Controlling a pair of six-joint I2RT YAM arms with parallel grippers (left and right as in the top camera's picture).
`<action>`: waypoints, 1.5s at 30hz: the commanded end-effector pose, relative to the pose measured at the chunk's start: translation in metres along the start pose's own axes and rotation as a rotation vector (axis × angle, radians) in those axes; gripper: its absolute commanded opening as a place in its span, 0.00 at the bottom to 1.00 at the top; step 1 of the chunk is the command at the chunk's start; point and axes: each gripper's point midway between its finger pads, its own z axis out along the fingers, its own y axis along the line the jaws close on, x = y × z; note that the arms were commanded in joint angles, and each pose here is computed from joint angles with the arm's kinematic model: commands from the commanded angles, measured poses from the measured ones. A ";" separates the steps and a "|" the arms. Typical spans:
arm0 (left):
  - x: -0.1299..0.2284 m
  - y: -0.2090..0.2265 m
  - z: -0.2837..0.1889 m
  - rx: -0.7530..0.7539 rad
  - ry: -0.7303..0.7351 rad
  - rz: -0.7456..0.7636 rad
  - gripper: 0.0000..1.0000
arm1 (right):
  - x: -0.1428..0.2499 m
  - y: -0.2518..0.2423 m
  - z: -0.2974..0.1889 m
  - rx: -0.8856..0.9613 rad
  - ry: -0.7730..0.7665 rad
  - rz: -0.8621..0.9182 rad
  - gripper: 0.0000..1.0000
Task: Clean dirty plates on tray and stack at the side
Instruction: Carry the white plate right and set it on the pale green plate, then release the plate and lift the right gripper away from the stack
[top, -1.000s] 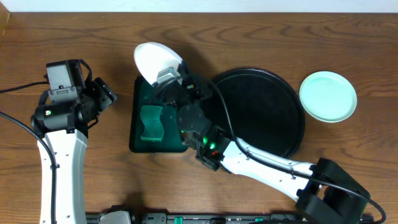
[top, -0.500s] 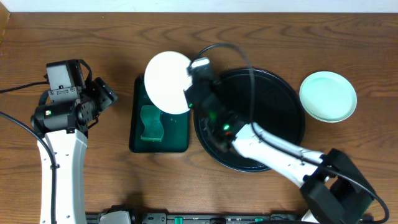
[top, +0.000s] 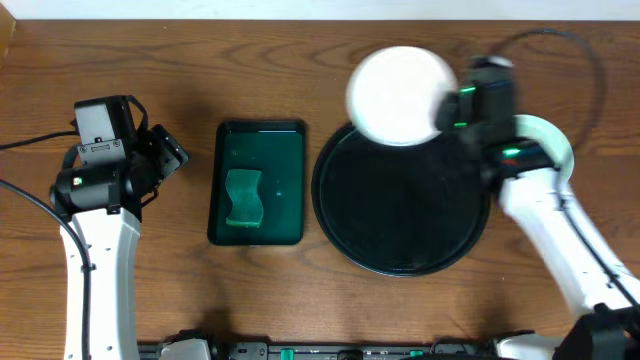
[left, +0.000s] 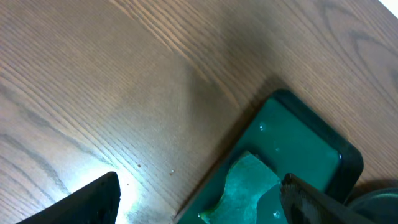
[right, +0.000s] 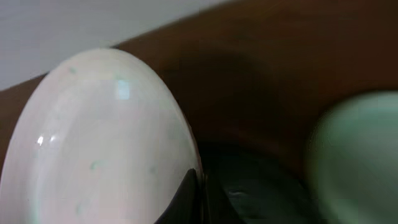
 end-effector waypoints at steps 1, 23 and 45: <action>0.002 0.003 0.004 -0.013 0.014 -0.005 0.82 | -0.019 -0.069 -0.005 0.120 0.003 0.136 0.01; 0.002 0.003 0.004 -0.013 0.014 -0.005 0.82 | 0.057 -0.290 0.020 0.560 0.279 0.484 0.01; 0.002 0.003 0.004 -0.013 0.014 -0.005 0.82 | 0.004 -0.177 0.017 0.134 0.442 -0.045 0.63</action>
